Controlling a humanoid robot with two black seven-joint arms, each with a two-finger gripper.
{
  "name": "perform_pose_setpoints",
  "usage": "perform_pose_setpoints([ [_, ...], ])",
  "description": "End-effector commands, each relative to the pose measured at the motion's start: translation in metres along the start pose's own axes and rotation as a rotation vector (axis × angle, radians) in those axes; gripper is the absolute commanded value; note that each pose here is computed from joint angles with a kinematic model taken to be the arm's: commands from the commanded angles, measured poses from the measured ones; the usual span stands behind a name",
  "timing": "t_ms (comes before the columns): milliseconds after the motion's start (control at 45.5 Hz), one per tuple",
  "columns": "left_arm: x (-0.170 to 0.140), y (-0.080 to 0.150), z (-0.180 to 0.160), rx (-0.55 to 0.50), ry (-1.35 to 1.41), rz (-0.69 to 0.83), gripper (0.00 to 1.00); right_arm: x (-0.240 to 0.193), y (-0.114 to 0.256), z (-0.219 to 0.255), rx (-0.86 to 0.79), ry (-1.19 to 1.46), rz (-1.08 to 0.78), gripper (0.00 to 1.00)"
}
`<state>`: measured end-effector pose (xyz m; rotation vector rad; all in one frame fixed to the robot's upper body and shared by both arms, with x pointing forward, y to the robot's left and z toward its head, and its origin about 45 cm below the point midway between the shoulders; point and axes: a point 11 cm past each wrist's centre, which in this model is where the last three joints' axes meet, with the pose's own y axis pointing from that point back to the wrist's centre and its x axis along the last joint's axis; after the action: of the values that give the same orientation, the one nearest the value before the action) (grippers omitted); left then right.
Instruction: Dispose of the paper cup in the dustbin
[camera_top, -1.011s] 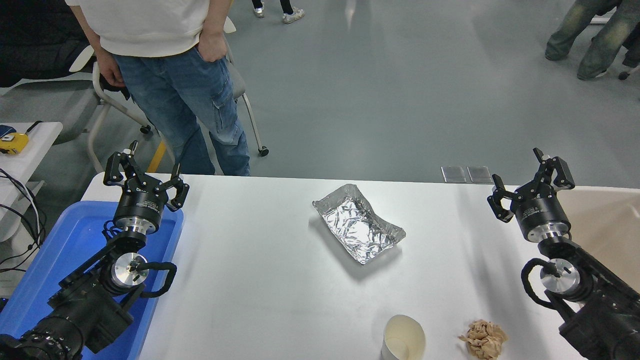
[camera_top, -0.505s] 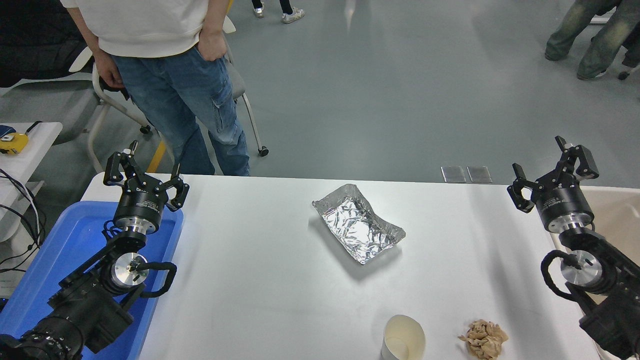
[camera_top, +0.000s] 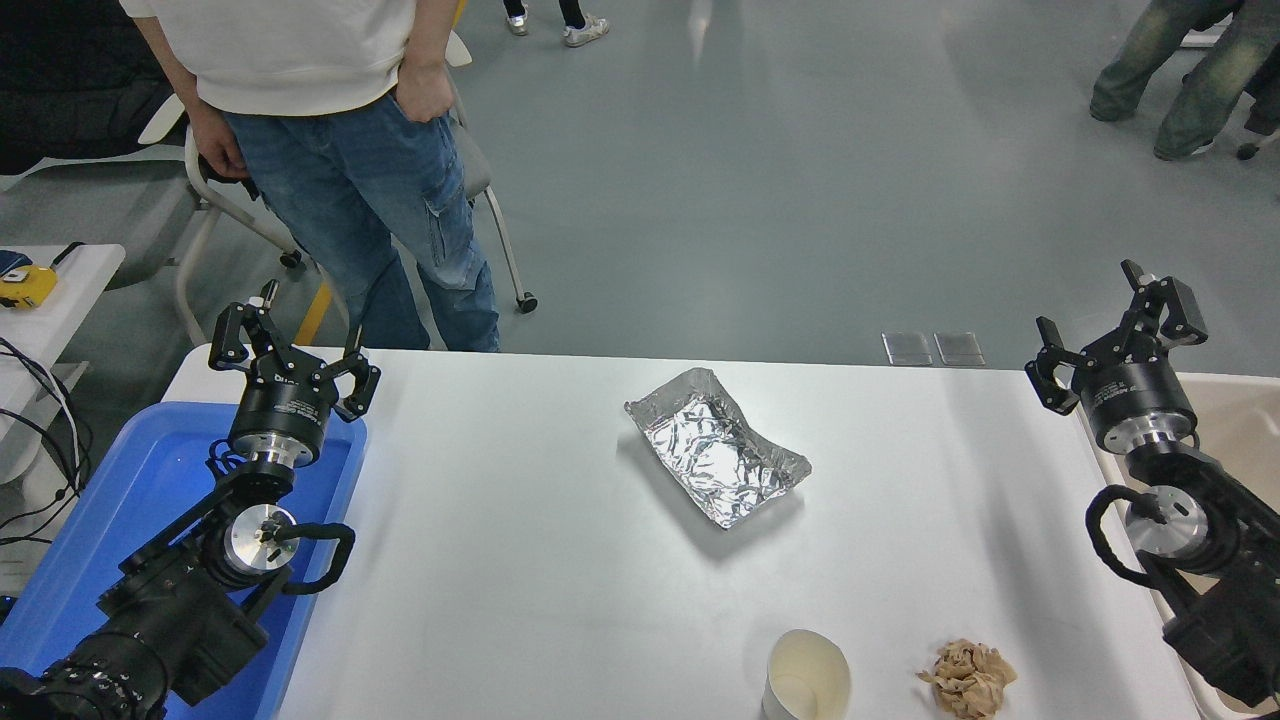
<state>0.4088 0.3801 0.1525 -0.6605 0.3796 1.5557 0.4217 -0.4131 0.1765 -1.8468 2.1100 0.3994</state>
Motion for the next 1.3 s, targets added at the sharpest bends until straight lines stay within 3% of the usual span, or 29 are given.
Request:
perform_pose_setpoints([
  [0,-0.001,0.0,0.0,0.0,0.001,-0.001,1.0,-0.014,0.0,0.0,-0.041,0.036,-0.052,1.0],
  [286,-0.001,0.0,0.0,0.0,0.0,-0.002,1.0,-0.035,-0.002,-0.019,-0.063,0.3,-0.203,1.0],
  [593,-0.001,0.0,0.0,0.0,0.001,-0.001,1.0,-0.102,0.025,-0.047,-0.087,0.584,-0.538,1.0],
  [945,-0.001,0.0,0.0,0.0,0.001,-0.001,1.0,-0.141,0.082,-0.021,-0.142,0.947,-0.868,1.0],
  [1275,-0.001,0.0,0.0,0.0,0.0,-0.002,1.0,-0.144,0.115,0.02,-0.3,1.357,-1.017,1.0],
])
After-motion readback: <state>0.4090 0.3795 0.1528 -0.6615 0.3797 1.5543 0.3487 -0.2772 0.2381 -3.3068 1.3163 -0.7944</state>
